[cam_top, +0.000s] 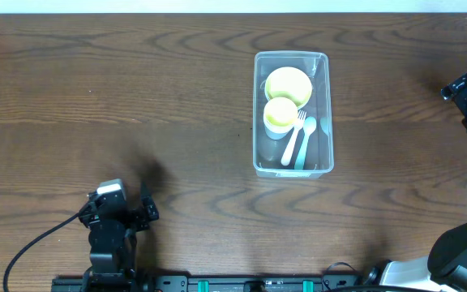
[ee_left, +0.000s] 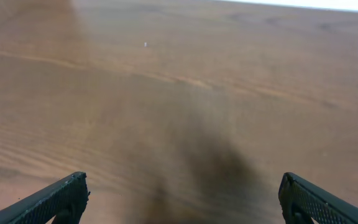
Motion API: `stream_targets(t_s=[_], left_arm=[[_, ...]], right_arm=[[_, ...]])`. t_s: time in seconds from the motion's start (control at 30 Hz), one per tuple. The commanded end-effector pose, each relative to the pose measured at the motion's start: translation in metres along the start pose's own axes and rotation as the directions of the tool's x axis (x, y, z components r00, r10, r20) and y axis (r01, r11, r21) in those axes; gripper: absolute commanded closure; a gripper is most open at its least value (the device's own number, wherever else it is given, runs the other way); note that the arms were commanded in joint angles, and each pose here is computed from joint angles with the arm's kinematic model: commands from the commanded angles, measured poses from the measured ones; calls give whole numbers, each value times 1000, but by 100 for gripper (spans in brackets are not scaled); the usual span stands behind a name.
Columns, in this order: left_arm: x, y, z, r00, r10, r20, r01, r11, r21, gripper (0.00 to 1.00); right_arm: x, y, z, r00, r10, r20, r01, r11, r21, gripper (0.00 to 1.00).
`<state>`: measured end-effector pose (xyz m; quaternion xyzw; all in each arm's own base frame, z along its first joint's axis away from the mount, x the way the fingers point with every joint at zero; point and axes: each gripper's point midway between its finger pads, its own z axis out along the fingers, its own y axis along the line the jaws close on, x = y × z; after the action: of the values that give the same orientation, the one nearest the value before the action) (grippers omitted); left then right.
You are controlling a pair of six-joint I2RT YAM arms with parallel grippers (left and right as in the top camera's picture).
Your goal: Pack container
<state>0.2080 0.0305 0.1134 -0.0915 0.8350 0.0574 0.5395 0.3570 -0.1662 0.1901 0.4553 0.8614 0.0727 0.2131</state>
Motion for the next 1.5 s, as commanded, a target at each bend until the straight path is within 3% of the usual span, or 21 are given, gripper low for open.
stream_targets(t_s=[0.0, 0.57, 0.83, 0.93, 1.03, 1.13, 1.3, 1.47], left_arm=[[7, 2, 1, 1000, -4, -24, 4, 1000, -8, 2], [34, 5, -2, 991, 22, -132, -25, 1000, -19, 2], [34, 5, -2, 991, 22, -132, -25, 1000, -19, 2], [34, 5, -2, 991, 22, -132, -25, 1000, -19, 2], [34, 5, -2, 991, 22, -132, -25, 1000, -19, 2], [34, 5, -2, 991, 22, -132, -25, 1000, -19, 2], [34, 5, -2, 991, 22, -132, -25, 1000, -19, 2], [34, 5, -2, 991, 22, -132, -25, 1000, -19, 2]], right_arm=[[0, -3, 2, 1000, 0, -2, 0, 1000, 9, 1], [0, -2, 0, 1000, -4, 2, 4, 1000, 8, 1], [30, 55, -50, 977, -184, 106, 193, 978, -80, 1], [53, 69, -74, 909, -384, 159, 394, 919, -31, 1], [82, 71, -94, 745, -645, 168, 645, 761, 64, 1], [109, 81, -108, 611, -763, 212, 773, 633, 52, 1], [125, 96, -119, 500, -754, 425, 832, 555, 7, 1], [138, 68, -112, 445, -695, 564, 830, 557, 32, 1]])
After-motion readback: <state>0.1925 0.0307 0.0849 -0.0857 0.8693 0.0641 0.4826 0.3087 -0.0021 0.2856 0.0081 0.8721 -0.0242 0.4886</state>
